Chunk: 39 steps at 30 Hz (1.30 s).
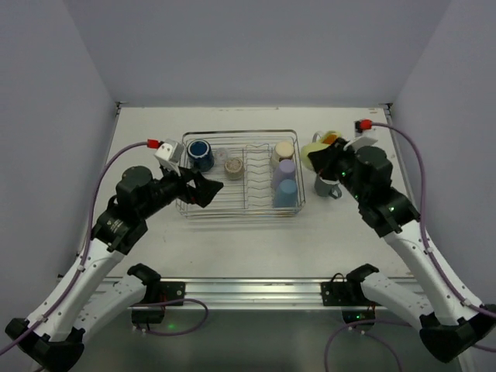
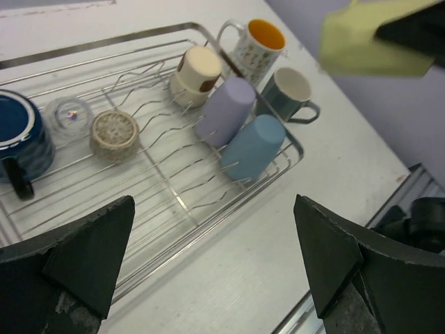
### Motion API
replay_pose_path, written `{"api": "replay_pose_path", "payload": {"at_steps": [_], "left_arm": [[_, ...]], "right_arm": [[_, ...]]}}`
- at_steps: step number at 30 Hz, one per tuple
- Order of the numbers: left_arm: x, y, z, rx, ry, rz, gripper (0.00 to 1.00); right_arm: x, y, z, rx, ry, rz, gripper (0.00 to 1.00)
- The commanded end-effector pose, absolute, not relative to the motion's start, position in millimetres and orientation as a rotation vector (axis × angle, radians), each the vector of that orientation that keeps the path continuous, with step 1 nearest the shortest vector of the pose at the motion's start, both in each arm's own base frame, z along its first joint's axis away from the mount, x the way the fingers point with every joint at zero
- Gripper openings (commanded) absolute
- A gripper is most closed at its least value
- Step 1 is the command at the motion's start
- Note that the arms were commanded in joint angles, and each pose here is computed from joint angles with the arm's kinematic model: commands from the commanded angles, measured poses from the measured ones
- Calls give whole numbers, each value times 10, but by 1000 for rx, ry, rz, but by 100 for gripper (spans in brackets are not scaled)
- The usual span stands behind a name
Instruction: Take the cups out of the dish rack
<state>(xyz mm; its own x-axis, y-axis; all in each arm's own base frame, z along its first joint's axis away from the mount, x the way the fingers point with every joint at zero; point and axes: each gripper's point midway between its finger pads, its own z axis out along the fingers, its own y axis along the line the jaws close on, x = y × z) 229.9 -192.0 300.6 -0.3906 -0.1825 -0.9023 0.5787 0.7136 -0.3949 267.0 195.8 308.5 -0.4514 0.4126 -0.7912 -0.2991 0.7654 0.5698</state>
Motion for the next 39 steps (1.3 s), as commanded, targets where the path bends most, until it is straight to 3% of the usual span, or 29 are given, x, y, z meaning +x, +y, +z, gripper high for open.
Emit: {"api": "replay_pose_path", "payload": {"at_steps": [1,11,19,27,30,34,39], "left_arm": [[2281,-1727,2604,372,1881,-682,100],[2247,-1655,2318,407,1876,-633,100],[2212,-1637,2291,416,1877,-631,100],[2258,-1618,2255,402,1897,-608,100],[2300,-1599,2224,392,1914,-585,100],[2354,-1562,2157,371,1945,-548,100],[2416,-1567,2161,352,1973,-533,100]], "right_arm": [[2949,863,3203,283,1873,354,0],[3748,-268,2733,566,2006,42,0],[4446,-412,1799,626,2240,30,0],[4567,-418,1289,642,2363,10,0],[4546,-424,1155,661,2396,-3,8],[4523,-448,1105,657,2419,-19,29],[4502,-457,1302,654,2387,-20,42]]}}
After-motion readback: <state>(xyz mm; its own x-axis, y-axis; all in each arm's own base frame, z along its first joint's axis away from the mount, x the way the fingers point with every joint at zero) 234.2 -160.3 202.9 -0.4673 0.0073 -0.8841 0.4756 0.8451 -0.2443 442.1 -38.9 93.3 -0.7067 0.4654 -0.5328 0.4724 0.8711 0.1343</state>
